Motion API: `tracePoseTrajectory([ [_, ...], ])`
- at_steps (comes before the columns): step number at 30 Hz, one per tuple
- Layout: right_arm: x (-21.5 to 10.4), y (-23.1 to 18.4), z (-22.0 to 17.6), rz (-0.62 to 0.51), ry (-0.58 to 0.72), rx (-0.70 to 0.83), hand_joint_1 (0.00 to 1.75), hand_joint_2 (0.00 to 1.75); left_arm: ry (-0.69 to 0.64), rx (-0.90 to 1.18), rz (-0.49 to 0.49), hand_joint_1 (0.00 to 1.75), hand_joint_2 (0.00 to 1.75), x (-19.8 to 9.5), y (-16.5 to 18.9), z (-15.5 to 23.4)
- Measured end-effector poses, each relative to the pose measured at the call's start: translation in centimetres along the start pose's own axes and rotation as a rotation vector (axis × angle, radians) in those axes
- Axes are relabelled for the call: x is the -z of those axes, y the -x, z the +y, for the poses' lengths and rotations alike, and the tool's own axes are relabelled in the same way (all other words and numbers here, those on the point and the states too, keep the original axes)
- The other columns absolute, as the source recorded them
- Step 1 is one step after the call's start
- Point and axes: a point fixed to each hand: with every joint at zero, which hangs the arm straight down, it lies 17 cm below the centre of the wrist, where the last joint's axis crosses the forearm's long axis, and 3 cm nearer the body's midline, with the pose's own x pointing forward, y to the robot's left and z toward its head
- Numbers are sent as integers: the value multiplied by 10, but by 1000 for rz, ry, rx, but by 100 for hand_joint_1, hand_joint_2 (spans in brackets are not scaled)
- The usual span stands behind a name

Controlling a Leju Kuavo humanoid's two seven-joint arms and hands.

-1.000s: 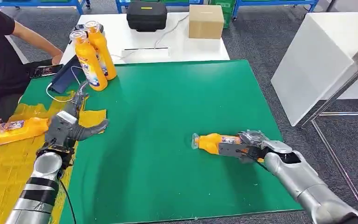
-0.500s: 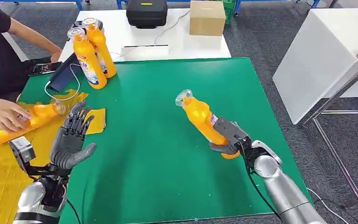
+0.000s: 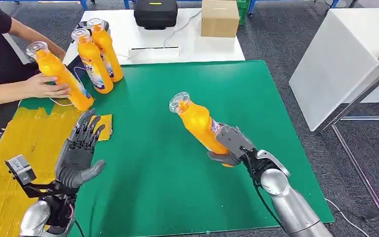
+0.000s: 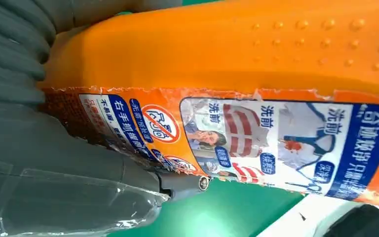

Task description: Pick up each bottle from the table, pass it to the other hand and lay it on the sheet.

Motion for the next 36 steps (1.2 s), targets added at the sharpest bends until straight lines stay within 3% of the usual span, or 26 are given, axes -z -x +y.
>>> tracePoseTrajectory([
  [17,5,-27,31,-70,-47,-21,175,175,46,-85,-2,0,175,1,-3,-21],
  [19,8,-38,47,-92,-73,-26,175,175,70,-141,6,0,175,1,-3,-31],
  [22,18,-97,110,-232,-192,-67,175,175,189,-322,18,0,175,-8,-7,-71],
  [24,17,-113,125,-265,-219,-80,175,175,213,-347,29,0,175,-13,-5,-79],
  [36,16,-142,151,-327,-272,-112,175,175,238,-259,24,0,175,-19,0,-93],
])
